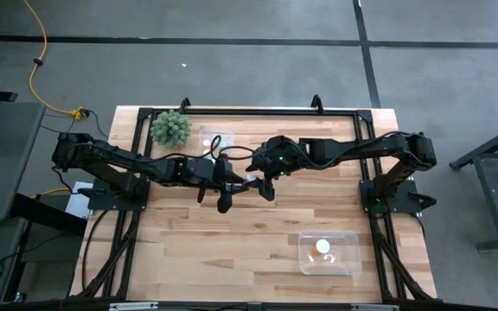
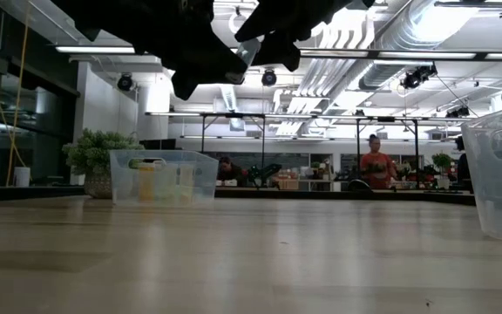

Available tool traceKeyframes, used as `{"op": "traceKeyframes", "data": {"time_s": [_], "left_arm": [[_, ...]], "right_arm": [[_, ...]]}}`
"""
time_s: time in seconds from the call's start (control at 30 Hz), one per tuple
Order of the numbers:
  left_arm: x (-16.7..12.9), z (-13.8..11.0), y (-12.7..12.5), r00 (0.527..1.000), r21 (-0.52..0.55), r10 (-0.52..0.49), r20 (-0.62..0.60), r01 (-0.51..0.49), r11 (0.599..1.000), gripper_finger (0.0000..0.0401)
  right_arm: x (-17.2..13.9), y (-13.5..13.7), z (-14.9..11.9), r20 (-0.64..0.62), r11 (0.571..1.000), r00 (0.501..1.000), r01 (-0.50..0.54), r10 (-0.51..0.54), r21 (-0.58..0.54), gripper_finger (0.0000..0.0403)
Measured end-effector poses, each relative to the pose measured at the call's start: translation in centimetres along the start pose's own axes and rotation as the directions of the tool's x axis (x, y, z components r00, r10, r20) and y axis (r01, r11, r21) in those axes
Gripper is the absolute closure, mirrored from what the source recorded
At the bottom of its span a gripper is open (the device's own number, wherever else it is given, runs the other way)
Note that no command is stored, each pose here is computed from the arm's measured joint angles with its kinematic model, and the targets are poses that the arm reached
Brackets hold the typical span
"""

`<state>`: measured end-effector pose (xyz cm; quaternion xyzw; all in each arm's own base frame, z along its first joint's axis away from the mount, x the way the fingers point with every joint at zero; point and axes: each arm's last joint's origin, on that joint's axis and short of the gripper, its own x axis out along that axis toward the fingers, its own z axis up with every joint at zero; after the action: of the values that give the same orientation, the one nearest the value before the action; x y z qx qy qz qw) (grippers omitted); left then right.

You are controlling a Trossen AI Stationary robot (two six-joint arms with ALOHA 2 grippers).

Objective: Pick and place medicine bottles into bin by pill shape (circle, oval)
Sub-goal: Put the blue capsule bottle into the bottom transparent bin

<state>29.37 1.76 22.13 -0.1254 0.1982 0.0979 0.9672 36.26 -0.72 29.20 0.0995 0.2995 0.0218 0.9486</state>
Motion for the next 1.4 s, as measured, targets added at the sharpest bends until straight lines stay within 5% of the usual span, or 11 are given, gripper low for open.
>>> {"op": "traceKeyframes", "data": {"time_s": [0.8,1.4], "left_arm": [[0.0,0.0,0.0,1.0,-0.002,0.016,0.003,-0.016,1.0,0.0305],[-2.0,0.5,1.7,0.996,-0.046,0.061,-0.068,-0.065,0.997,0.0258]], "right_arm": [[0.0,0.1,0.0,-0.01,0.999,0.999,-0.037,0.037,-0.002,0.0283],[-2.5,-1.1,0.5,-0.007,1.0,1.0,-0.006,0.006,-0.023,0.0298]]}}
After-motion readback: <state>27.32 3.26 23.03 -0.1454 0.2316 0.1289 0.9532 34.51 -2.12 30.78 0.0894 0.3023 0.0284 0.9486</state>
